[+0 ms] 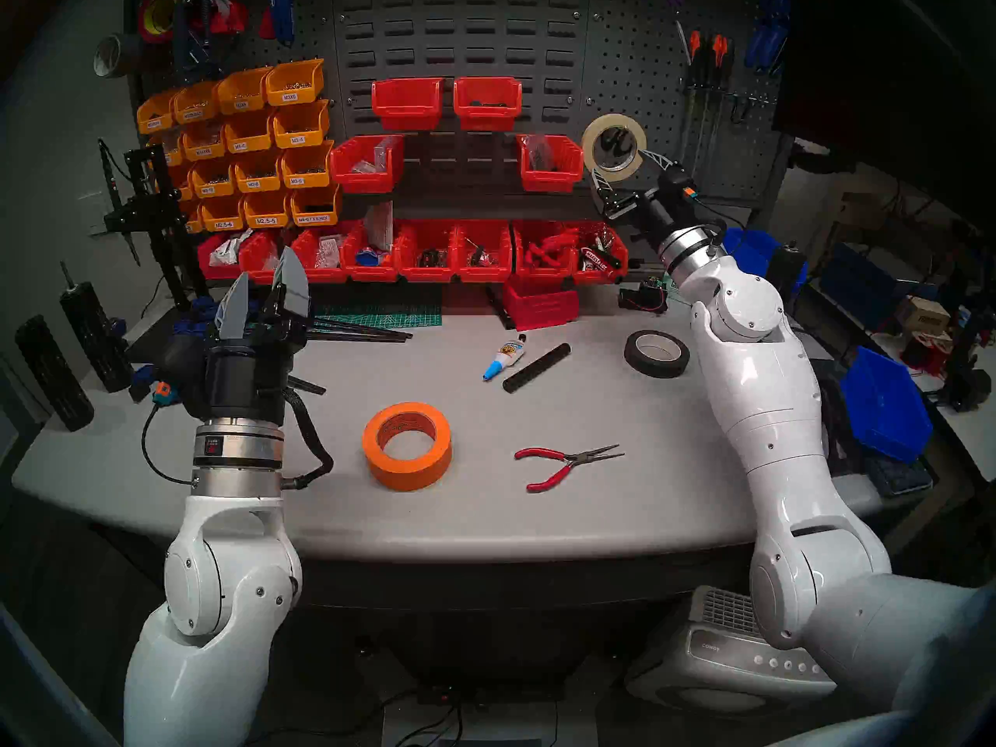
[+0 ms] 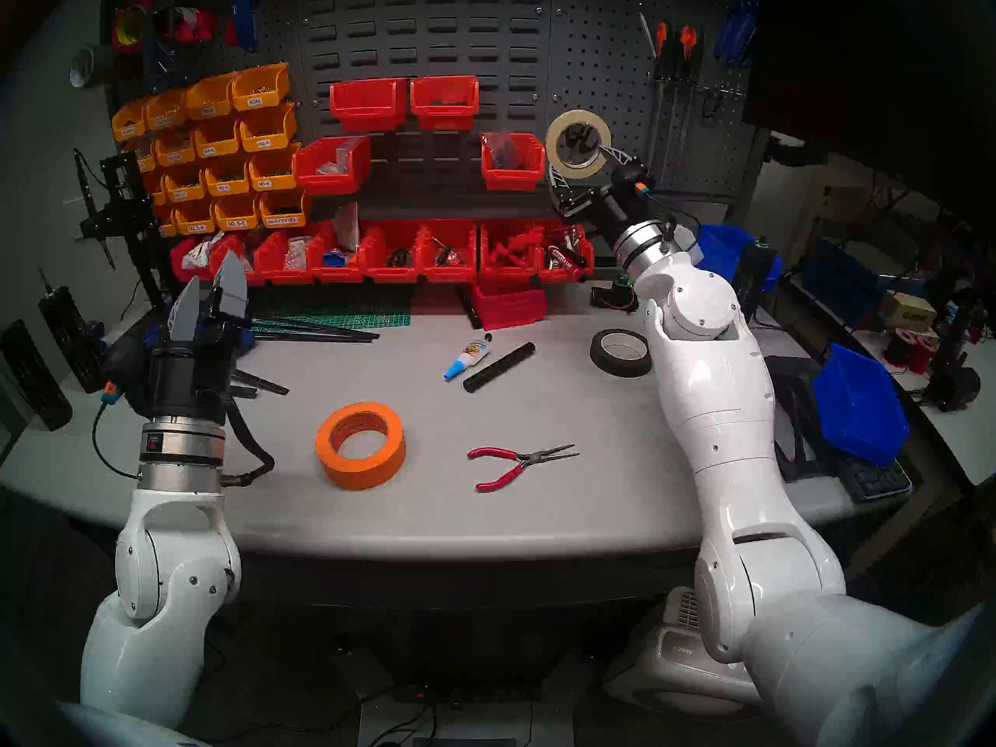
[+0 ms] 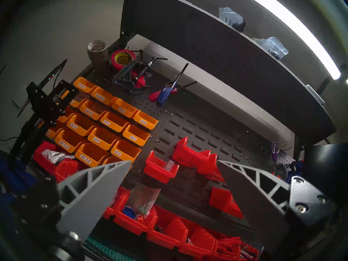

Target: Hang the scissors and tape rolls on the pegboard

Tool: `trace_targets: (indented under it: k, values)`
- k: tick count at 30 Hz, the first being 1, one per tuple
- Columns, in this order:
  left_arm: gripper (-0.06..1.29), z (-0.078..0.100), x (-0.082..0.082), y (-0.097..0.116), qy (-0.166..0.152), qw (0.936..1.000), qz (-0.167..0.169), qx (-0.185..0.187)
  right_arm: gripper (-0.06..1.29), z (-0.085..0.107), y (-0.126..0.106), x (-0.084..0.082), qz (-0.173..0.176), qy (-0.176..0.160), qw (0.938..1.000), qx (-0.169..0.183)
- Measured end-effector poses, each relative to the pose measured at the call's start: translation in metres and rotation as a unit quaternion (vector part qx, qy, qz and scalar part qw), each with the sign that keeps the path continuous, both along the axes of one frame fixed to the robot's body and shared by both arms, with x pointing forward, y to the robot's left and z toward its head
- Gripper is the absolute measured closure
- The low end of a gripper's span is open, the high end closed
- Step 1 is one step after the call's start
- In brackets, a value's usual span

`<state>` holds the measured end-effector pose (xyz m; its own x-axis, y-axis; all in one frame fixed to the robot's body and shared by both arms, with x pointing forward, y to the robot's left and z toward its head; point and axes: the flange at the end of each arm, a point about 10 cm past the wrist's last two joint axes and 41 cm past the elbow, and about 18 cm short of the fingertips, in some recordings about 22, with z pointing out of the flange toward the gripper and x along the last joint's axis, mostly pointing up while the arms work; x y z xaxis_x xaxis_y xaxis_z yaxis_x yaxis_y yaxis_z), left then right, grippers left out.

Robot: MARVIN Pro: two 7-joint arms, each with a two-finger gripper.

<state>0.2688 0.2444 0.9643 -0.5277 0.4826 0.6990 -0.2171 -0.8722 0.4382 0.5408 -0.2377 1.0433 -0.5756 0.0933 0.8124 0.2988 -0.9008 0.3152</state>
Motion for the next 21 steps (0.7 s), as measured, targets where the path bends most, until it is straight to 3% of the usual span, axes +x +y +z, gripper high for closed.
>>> trace_targets:
  k: [11, 16, 21]
  values:
    - [0.0, 0.0, 0.0, 0.0, 0.0, 1.0, 0.0, 0.0, 0.0, -0.004, 0.01, -0.027, 0.023, -0.019, 0.9994, 0.018]
    - [0.0, 0.0, 0.0, 0.0, 0.0, 1.0, 0.0, 0.0, 0.0, -0.009, 0.035, -0.038, 0.062, -0.011, 0.9979, 0.012]
    - [0.0, 0.0, 0.0, 0.0, 0.0, 1.0, 0.0, 0.0, 0.0, -0.019, 0.077, -0.055, 0.127, 0.014, 0.9918, -0.001]
